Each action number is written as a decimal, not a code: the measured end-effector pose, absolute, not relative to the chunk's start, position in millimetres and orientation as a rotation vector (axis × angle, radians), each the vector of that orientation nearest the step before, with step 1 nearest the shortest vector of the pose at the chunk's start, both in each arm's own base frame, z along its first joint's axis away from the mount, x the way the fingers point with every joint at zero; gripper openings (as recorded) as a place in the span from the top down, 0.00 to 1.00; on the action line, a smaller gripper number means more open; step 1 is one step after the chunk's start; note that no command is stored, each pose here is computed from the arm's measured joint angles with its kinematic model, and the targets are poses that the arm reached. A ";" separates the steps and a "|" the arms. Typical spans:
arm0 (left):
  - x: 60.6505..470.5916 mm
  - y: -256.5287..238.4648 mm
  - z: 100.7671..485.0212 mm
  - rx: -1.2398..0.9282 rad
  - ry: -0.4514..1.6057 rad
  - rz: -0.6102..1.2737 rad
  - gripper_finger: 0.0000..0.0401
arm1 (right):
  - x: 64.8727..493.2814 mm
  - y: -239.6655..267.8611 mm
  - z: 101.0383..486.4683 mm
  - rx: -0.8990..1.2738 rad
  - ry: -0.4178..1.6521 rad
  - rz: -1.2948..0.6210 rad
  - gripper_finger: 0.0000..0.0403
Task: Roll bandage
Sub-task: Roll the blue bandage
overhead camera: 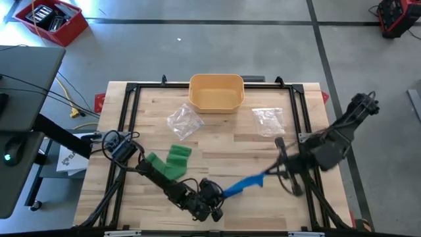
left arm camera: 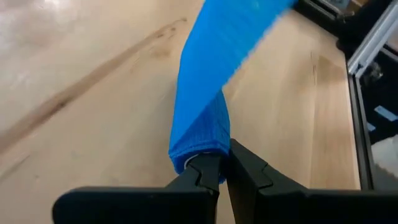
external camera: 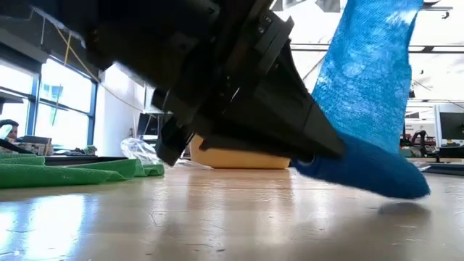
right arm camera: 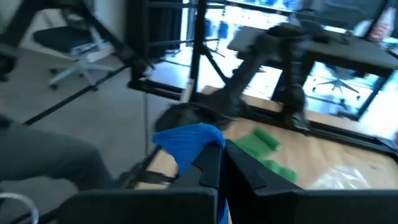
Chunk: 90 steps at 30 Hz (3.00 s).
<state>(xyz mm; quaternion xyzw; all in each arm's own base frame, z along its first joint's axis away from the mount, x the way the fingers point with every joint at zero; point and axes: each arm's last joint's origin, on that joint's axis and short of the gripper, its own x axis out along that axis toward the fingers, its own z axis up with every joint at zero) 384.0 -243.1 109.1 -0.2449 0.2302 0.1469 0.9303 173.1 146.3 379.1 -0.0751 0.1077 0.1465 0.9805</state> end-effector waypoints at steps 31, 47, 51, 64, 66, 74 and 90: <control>348.8 -181.4 255.6 -0.039 0.241 0.704 0.98 | 248.9 264.0 194.8 -0.406 0.945 0.245 1.00; 338.4 -225.9 289.0 0.010 0.097 0.509 0.98 | 304.7 212.3 176.5 -0.570 0.966 0.139 0.95; 335.2 -229.3 286.0 -0.005 0.110 0.499 0.98 | 296.6 217.3 189.6 -0.502 0.962 0.217 0.81; 334.8 -223.7 265.6 0.010 0.203 0.533 0.98 | 242.7 220.6 235.2 -0.361 0.977 0.238 0.59; 338.5 -223.6 256.4 0.013 0.222 0.535 0.98 | 240.2 220.6 230.0 -0.345 0.950 0.247 0.59; 343.9 -229.5 238.3 0.023 0.284 0.460 0.98 | 234.4 202.3 197.5 -0.273 1.005 0.155 0.59; 368.0 -267.8 151.4 -0.092 0.471 0.022 0.98 | 210.2 143.2 153.4 0.161 0.746 -0.017 0.59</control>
